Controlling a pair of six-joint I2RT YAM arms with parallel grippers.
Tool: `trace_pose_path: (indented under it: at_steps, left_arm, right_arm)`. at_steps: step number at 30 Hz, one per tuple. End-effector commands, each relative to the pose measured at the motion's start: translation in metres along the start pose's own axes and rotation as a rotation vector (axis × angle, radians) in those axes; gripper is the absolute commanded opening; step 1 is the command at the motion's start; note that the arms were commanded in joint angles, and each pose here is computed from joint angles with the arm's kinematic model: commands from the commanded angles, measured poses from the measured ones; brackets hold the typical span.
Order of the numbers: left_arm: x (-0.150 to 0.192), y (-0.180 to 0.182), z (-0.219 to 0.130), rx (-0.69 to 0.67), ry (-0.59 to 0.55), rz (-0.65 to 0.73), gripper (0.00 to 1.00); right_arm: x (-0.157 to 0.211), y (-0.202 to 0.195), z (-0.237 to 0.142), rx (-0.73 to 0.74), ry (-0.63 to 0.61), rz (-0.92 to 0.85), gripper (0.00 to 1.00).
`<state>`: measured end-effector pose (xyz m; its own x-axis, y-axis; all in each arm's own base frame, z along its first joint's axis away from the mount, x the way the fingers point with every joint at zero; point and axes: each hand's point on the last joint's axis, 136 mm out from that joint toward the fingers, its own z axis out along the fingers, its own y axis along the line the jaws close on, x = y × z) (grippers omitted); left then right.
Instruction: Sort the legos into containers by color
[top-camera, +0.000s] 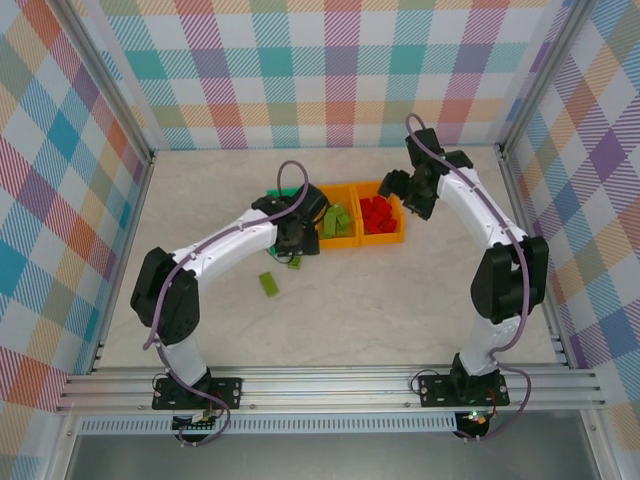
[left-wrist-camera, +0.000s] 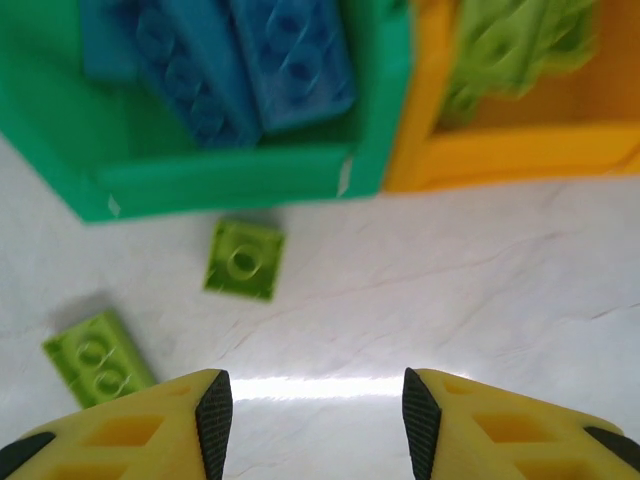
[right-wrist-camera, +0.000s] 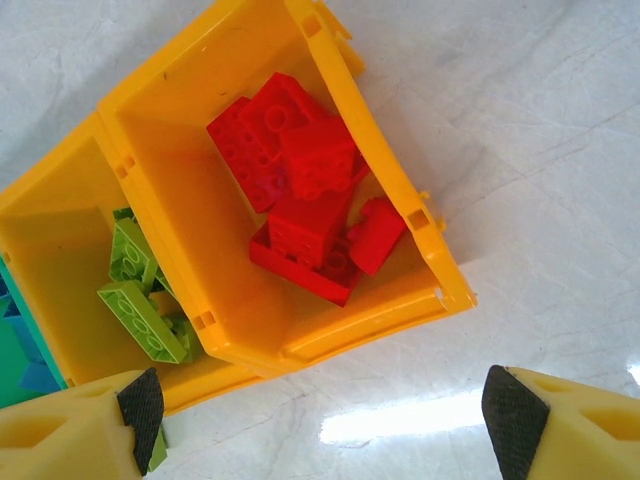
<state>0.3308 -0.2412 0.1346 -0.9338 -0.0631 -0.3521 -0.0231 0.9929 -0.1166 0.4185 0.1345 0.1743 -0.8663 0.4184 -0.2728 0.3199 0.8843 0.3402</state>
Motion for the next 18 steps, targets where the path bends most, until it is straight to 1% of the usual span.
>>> trace_pose_path:
  at_steps: [1,3,5,7,10,13,18]
  left_arm:
    - [0.008,0.004,0.01,-0.058,0.041,0.019,0.51]
    - [0.01,0.009,0.011,-0.082,0.052,0.009,0.51]
    - [0.019,0.025,0.008,-0.148,0.067,-0.014,0.52]
    - [0.036,0.048,0.006,-0.213,0.089,-0.07,0.56]
    - [0.063,0.071,0.012,-0.236,0.12,-0.174,0.57]
    - [0.071,0.07,0.02,-0.204,0.127,-0.256,0.57]
    - [0.07,0.067,0.028,-0.224,0.141,-0.301,0.59]
  right_arm:
    - [-0.005,0.008,0.002,-0.03,0.016,-0.045,0.85]
    - [-0.006,0.008,0.004,-0.023,0.024,-0.052,0.85]
    - [-0.007,0.006,0.007,-0.024,0.028,-0.055,0.85]
    - [-0.01,0.005,0.008,-0.032,0.031,-0.049,0.85]
    - [-0.015,0.004,0.011,-0.047,0.039,-0.036,0.85]
    - [-0.02,0.006,0.014,-0.059,0.053,-0.03,0.85]
    - [-0.022,0.007,0.021,-0.065,0.083,-0.033,0.85]
